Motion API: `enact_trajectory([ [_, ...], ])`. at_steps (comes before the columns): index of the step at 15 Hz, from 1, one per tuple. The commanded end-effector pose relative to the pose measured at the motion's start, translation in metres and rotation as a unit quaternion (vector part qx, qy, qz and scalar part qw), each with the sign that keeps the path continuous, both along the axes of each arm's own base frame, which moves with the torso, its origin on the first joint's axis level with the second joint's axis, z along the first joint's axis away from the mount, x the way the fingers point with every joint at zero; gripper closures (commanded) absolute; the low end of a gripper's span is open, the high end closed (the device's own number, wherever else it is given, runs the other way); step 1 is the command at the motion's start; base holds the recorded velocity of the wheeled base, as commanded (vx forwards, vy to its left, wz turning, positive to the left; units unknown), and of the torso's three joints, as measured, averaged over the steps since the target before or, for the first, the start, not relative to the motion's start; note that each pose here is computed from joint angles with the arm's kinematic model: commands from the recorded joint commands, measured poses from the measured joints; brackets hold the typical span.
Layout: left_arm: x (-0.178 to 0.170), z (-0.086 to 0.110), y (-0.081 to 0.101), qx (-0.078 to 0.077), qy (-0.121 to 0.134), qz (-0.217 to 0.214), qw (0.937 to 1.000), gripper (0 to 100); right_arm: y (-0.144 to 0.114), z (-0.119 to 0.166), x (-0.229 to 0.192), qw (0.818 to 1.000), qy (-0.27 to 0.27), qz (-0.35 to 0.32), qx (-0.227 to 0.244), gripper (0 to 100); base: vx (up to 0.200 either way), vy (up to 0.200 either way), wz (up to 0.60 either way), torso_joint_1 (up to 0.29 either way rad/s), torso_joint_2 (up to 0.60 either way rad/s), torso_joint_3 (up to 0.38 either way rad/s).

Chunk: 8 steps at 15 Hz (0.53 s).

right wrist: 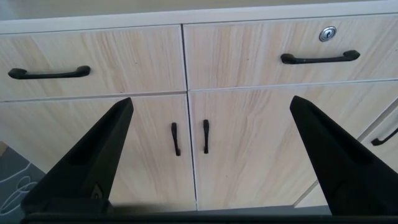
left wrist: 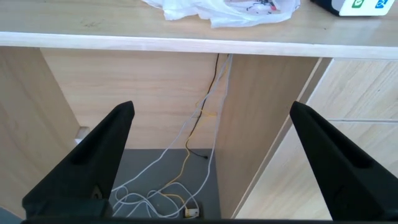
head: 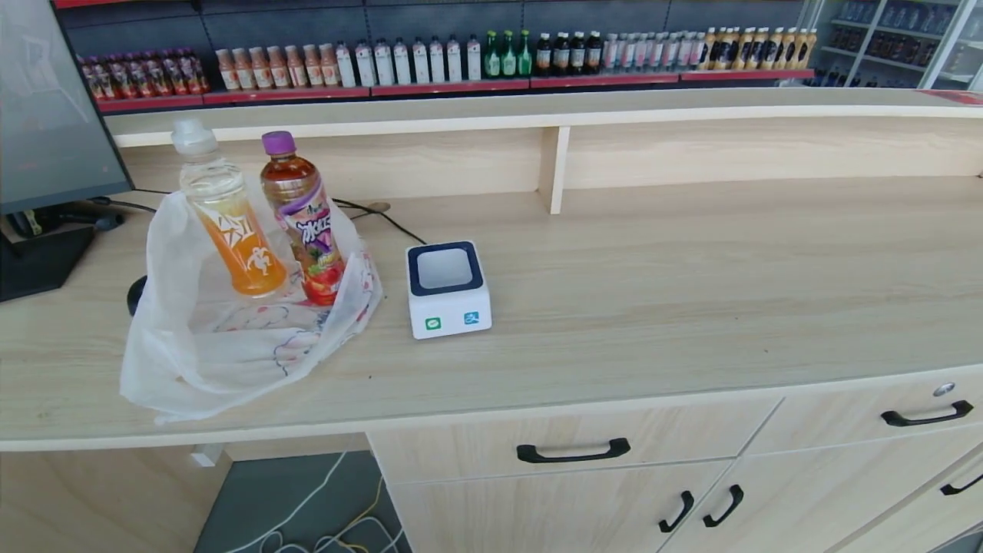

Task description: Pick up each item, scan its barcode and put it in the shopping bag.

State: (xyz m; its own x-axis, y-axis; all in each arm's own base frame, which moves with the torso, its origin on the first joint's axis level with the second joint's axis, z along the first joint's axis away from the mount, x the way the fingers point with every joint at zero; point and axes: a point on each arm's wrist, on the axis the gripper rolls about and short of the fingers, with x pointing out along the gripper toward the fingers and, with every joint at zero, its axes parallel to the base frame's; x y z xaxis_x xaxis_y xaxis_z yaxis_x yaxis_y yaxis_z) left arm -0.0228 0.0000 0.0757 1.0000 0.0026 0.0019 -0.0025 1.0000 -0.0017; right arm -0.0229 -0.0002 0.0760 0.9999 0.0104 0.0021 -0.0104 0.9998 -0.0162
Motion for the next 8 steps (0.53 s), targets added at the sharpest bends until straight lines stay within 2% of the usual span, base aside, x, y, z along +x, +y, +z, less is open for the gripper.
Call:
enact_trajectory([
  [1,0.0000,-0.0001,0.0000,-0.001,0.000,0.000,1.0000,0,0.0000,0.0000,0.0000,1.000,0.000,0.000,0.000,0,0.000,0.000,0.00,0.000,0.00,0.000],
  [8,0.0000,-0.0001,0.0000,0.000,0.000,0.000,1.0000,0,0.0000,0.0000,0.0000,1.000,0.000,0.000,-0.002,0,0.000,0.000,0.00,0.000,0.00,0.000],
])
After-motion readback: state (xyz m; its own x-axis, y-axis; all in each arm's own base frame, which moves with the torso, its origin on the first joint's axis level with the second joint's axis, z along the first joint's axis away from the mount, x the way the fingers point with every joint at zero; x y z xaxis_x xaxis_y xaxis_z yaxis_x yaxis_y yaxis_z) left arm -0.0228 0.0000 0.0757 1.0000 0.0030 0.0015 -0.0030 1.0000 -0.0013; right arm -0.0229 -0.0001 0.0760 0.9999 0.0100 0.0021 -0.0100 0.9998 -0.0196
